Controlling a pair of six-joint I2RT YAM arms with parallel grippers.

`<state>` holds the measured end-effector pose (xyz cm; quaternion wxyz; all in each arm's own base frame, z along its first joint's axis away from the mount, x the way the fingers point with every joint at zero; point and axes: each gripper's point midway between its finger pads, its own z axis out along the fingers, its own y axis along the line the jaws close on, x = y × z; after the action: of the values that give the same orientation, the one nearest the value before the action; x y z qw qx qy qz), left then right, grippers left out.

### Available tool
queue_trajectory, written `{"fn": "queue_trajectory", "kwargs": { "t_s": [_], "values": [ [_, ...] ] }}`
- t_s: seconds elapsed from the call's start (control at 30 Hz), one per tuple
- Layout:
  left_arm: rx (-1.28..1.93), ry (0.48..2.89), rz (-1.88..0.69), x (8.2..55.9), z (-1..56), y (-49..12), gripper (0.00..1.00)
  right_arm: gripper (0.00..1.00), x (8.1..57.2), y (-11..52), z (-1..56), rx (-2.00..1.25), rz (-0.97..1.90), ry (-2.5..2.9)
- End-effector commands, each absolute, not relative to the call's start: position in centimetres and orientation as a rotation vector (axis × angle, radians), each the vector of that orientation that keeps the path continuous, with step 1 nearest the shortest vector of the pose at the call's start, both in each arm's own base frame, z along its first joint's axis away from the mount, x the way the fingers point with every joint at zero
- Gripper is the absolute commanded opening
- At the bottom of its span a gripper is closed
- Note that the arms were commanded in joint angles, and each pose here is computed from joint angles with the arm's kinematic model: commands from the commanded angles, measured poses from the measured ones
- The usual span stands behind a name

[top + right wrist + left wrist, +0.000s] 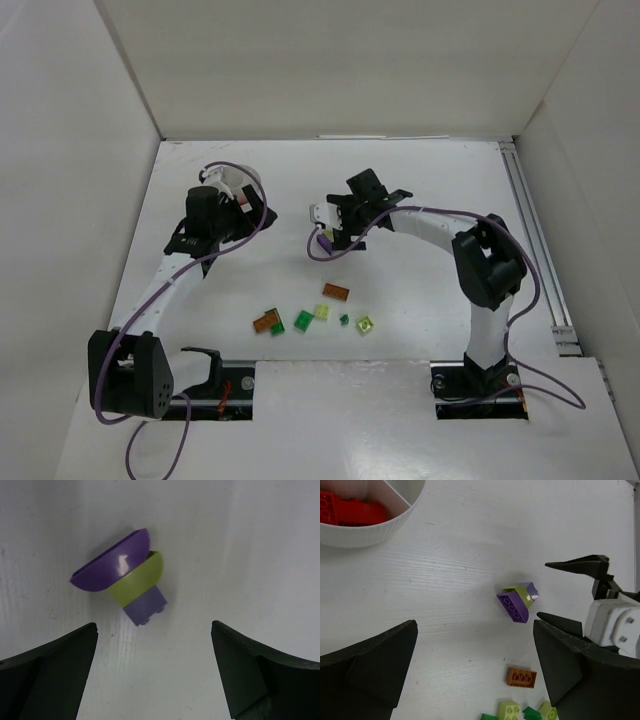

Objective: Sort the legos into containers by color

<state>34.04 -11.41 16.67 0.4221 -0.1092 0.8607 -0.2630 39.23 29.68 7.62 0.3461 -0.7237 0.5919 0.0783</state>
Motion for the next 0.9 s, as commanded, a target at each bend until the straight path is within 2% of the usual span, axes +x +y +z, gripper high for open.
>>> {"fn": "queue_trajectory", "kwargs": {
  "t_s": [0.0,0.23,0.47,0.57,0.67,0.77,0.87],
  "values": [
    [-0.223,2.081,-0.659,34.7,18.6,-11.5,1.00,1.00,36.1,30.5,6.8,-2.084,0.388,1.418],
    [-0.172,2.087,-0.654,35.8,18.7,-11.8,1.00,1.00,36.4,31.8,6.0,-2.146,0.362,1.396],
    [-0.157,2.109,-0.639,36.0,18.0,-11.7,1.00,0.93,37.5,31.3,4.8,-2.145,0.360,1.453],
    [-0.157,2.109,-0.639,36.0,18.0,-11.7,1.00,0.93,37.6,31.1,4.3,-2.151,0.353,1.464],
    [-0.147,2.109,-0.634,36.3,18.1,-11.7,1.00,0.88,38.1,30.8,4.2,-2.140,0.342,1.488],
    [-0.130,2.109,-0.637,36.2,18.1,-11.8,1.00,0.78,38.3,30.5,4.2,-2.129,0.354,1.493],
    [-0.124,2.110,-0.646,36.1,18.1,-12.0,1.00,0.61,38.3,30.5,4.2,-2.129,0.353,1.494]
  ]
}}
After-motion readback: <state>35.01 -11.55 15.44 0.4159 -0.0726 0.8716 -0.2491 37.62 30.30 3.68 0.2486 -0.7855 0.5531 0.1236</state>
